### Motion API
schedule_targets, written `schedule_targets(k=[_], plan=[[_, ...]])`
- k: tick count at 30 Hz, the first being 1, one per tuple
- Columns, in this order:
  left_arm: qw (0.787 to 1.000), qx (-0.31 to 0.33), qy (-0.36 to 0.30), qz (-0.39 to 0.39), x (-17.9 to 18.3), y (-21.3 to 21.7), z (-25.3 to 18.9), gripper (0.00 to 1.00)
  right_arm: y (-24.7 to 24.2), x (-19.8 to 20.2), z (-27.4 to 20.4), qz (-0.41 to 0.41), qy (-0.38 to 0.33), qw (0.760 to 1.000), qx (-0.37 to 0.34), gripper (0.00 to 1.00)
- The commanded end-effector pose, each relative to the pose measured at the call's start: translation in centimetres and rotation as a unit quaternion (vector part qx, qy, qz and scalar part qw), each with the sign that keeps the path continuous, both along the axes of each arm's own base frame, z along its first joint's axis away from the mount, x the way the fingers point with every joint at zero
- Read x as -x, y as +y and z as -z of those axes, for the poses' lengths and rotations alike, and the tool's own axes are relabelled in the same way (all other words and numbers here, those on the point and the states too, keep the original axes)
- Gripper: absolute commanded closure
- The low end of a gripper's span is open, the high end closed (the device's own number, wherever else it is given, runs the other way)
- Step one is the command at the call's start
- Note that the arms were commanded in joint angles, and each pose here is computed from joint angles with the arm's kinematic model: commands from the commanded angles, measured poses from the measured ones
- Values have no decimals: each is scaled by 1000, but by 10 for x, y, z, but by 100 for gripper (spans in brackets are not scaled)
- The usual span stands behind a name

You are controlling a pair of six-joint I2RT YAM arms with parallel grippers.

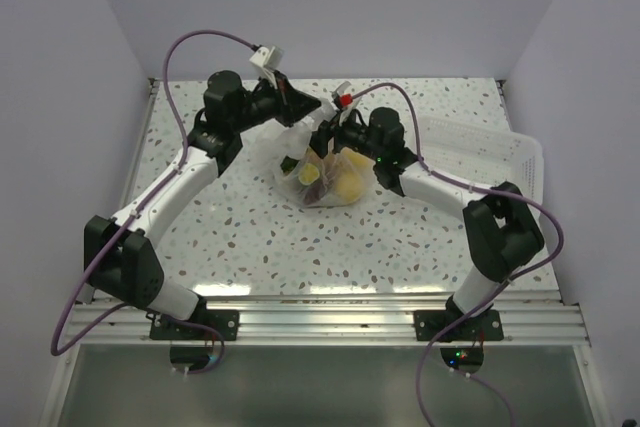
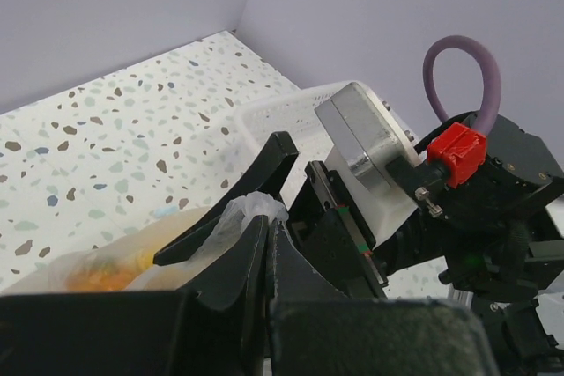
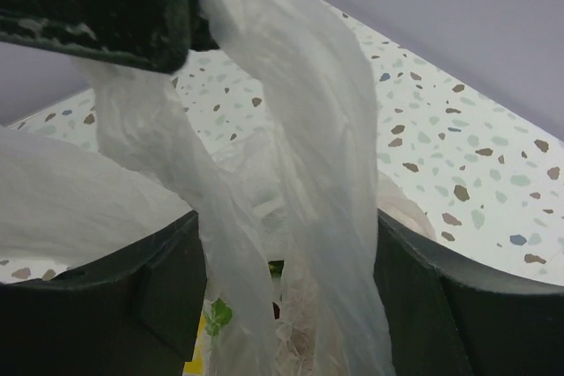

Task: Place the fake fruits into the plastic bag and tie a complex knot
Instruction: Tie the plastic bag at the center of the board.

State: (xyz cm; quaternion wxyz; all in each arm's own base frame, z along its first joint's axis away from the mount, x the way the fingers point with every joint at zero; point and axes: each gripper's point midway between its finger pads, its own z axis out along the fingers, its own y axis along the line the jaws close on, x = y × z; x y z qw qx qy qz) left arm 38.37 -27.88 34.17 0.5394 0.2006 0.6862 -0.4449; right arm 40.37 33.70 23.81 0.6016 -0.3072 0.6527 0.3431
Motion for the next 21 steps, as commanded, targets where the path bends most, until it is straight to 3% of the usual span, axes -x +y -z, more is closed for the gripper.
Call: schedule_targets(k=[1,5,10,14,15,21], plan=[[997,43,-55,-19,-1,4,-50,100,-1,-10,-15,24,-17,999,-27,32],[995,57,-54,-61,-14,19,-55,100,0,-7,-5,18,-1,999,-28,44],[992,61,-62,-89,-28,33,-58,100,0,8,17,-5,21,1000,-11,47],[992,73,-64,-77,-28,30,-61,100,0,16,33,-21,38,999,0,75],[993,74,-64,-73,-27,28,-61,100,0,17,35,-21,40,999,-1,97],[991,66,-61,-103,-40,41,-57,100,4,31,39,-67,49,997,-1,100]])
